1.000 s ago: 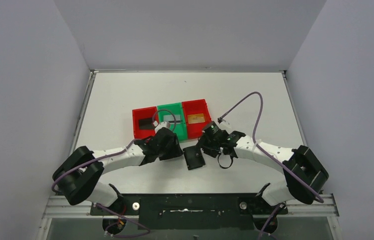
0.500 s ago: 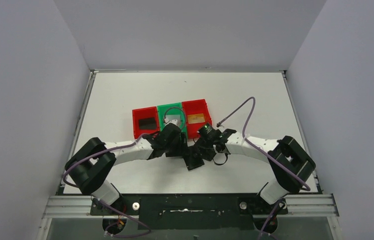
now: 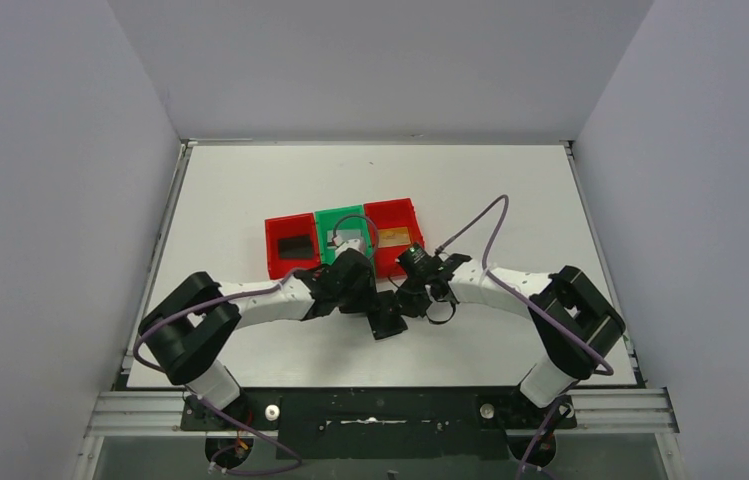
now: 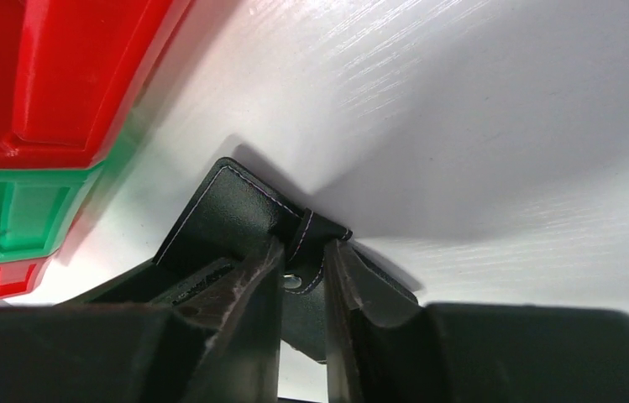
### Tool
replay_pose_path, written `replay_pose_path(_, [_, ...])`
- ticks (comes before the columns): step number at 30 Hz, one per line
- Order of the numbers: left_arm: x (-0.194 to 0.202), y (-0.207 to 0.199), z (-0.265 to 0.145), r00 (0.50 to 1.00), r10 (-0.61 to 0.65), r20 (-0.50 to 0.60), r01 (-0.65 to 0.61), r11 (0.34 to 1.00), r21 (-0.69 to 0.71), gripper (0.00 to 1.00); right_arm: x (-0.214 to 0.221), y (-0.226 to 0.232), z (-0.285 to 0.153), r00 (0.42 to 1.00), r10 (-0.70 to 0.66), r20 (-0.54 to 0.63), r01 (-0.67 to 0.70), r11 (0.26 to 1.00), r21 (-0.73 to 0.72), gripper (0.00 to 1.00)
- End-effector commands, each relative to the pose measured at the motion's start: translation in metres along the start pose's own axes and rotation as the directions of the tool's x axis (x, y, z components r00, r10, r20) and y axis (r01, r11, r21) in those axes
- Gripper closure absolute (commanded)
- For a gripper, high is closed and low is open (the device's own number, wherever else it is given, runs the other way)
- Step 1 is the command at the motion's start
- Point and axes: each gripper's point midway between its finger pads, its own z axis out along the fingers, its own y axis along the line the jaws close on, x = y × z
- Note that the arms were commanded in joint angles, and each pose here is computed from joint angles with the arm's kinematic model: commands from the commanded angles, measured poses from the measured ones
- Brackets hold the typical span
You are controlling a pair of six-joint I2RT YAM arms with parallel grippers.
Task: Take the credit cards out of the card holder
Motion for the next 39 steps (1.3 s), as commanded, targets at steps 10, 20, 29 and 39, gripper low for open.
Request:
replay_pose_path(10, [0.064, 0.058, 0.009, 0.991, 0.005, -0.131, -0.032, 0.978, -0.204, 0.76, -0.004, 0.025, -0.013, 0.996, -0.090, 0.005, 0.090, 0.986, -0.141, 1.00])
replay_pose_path(20, [0.061, 0.053, 0.003, 0.994, 0.021, -0.104, -0.037, 0.988, -0.150, 0.74, -0.034, 0.009, -0.040, 0.979, -0.150, 0.135, 0.181, 0.948, -0.260, 0.61])
replay_pose_path(29, [0.045, 0.028, -0.003, 0.996, 0.044, -0.084, -0.051, 0.996, -0.076, 0.71, -0.037, 0.001, -0.058, 0.902, -0.344, 0.261, 0.413, 0.865, -0.285, 0.36])
replay_pose_path(39, [0.046, 0.028, -0.002, 0.995, 0.035, -0.089, -0.043, 0.996, -0.080, 0.71, -0.015, 0.010, -0.036, 0.776, -0.589, 0.228, 0.620, 0.777, -0.105, 0.38])
